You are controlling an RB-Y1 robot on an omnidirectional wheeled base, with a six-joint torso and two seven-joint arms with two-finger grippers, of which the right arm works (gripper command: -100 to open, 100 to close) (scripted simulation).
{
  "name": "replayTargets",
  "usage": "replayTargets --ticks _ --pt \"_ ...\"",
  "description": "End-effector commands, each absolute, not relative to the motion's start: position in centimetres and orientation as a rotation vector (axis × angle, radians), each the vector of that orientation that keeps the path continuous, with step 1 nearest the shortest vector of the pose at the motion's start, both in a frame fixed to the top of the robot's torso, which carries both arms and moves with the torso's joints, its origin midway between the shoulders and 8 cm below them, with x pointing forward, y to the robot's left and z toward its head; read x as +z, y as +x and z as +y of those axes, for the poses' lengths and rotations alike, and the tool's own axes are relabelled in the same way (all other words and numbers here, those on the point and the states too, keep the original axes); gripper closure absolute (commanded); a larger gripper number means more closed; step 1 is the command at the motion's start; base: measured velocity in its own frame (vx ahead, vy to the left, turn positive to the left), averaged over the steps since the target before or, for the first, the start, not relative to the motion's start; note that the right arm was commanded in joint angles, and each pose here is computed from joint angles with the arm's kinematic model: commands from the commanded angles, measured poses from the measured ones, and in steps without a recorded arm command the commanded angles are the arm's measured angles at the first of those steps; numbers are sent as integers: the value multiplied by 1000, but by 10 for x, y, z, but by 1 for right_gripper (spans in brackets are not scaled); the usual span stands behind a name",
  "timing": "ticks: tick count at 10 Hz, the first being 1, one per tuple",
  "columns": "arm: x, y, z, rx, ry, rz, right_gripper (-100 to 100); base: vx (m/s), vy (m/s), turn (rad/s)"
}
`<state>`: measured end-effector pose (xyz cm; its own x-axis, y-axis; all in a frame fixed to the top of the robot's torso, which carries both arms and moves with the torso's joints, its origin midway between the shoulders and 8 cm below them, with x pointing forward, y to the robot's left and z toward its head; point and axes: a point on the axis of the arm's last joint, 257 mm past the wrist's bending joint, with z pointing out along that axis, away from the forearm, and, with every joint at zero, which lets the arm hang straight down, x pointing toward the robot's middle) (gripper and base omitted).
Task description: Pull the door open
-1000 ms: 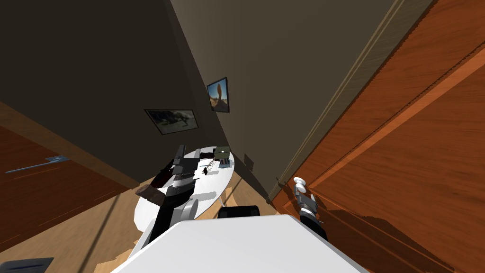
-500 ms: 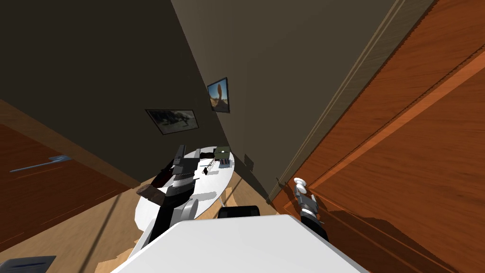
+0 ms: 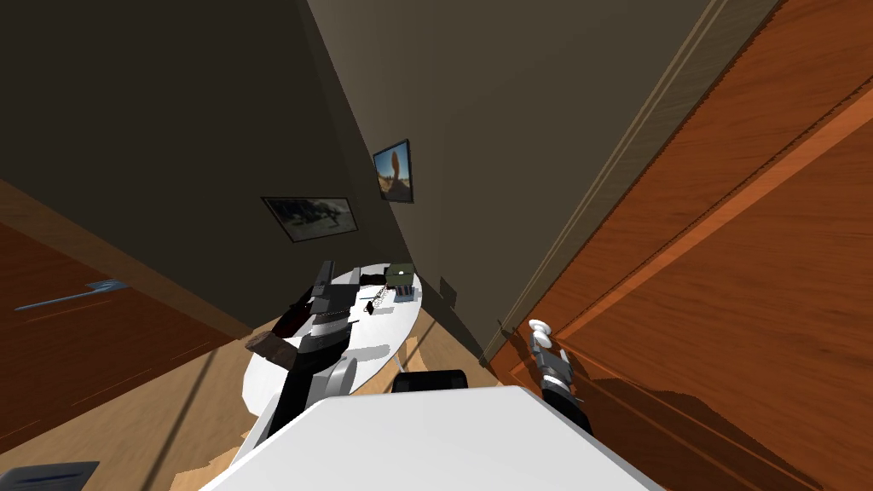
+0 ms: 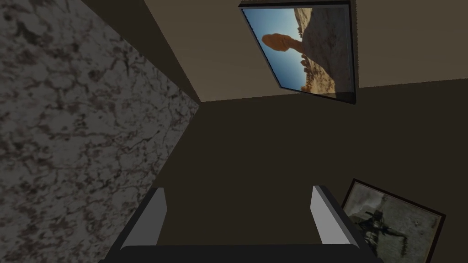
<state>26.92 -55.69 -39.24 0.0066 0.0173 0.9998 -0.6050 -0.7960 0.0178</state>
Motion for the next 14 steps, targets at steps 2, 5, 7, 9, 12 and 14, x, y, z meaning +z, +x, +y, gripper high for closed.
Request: replayTargets --ticks 2,5,7,9,12,14 --pt "-392 270 -560 1848 1849 -594 -100 3 -4 11" --pt "-392 270 -560 1848 1849 -594 -100 -2 3 -10" --pt "-392 270 -560 1848 1849 -594 -100 1 -2 6" --pt "-392 270 -560 1848 1849 -594 -100 2 -3 8" --pt "-392 275 -558 1871 1869 -567 -100 -4 6 -17" --pt "-392 275 -558 1871 1869 -567 -100 0 0 0"
